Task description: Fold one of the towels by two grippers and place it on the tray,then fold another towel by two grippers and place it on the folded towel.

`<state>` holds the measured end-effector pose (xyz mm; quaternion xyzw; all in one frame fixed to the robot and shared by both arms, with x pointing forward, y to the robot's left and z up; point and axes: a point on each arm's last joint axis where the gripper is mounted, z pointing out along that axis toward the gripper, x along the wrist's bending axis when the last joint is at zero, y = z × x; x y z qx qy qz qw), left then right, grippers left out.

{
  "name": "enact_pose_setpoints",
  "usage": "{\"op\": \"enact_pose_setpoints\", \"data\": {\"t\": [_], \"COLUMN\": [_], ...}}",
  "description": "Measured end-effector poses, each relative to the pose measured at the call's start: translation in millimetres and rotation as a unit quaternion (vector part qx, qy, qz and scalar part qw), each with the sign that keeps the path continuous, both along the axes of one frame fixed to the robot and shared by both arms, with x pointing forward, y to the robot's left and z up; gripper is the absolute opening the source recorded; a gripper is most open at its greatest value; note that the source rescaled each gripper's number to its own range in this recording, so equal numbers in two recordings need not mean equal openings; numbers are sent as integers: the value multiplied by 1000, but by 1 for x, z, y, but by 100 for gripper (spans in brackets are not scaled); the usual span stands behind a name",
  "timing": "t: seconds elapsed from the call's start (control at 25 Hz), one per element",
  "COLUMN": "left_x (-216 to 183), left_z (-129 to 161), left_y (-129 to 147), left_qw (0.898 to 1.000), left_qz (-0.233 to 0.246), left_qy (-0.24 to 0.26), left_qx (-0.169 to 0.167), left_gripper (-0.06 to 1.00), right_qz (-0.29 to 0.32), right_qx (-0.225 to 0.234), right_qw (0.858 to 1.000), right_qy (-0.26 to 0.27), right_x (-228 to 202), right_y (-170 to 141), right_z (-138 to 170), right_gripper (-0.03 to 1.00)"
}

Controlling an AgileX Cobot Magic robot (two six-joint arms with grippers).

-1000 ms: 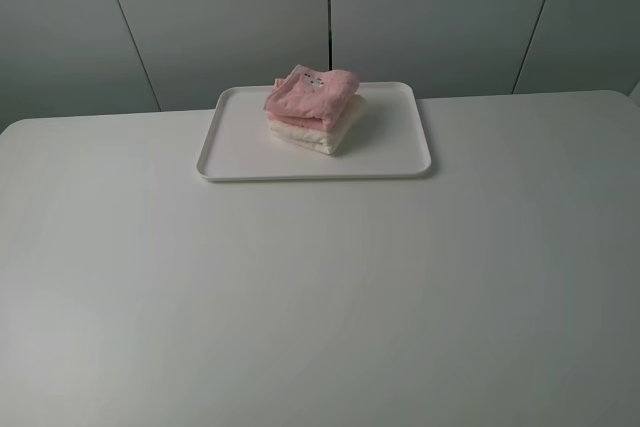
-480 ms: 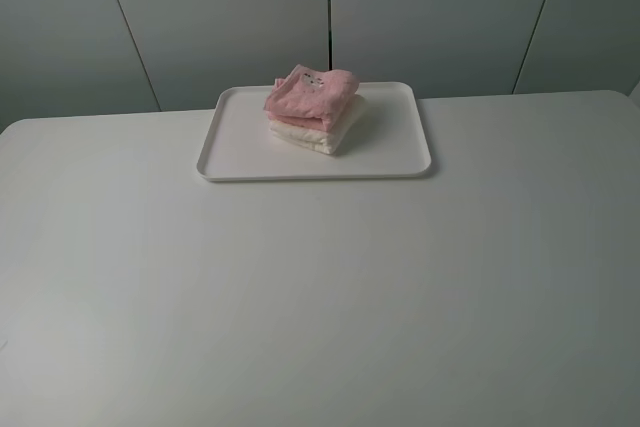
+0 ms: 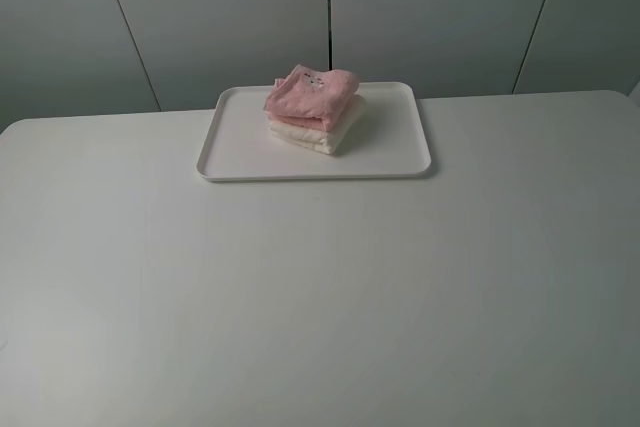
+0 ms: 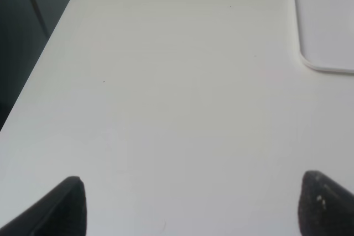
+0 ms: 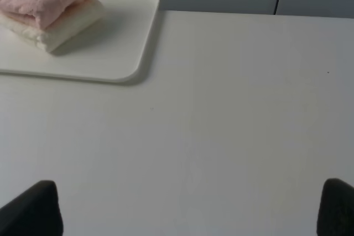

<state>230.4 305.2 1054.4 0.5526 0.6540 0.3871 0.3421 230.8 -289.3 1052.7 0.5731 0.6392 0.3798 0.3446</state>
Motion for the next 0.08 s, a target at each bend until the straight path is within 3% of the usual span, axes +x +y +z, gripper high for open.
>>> {"op": "enact_pose_setpoints", "data": {"t": [0.08], "left_x": [0], "left_z": [0], "left_y": [0], "left_qw": [1000], "left_qz": [0], "left_qy": [0], "left_qx": [0], "left_gripper": [99], "right_qz": [0], "right_qx": [0], "right_qw": [1000], "right_qy": [0], "right_x": [0], "right_y": [0], "right_z": [0], "right_gripper": [100]}}
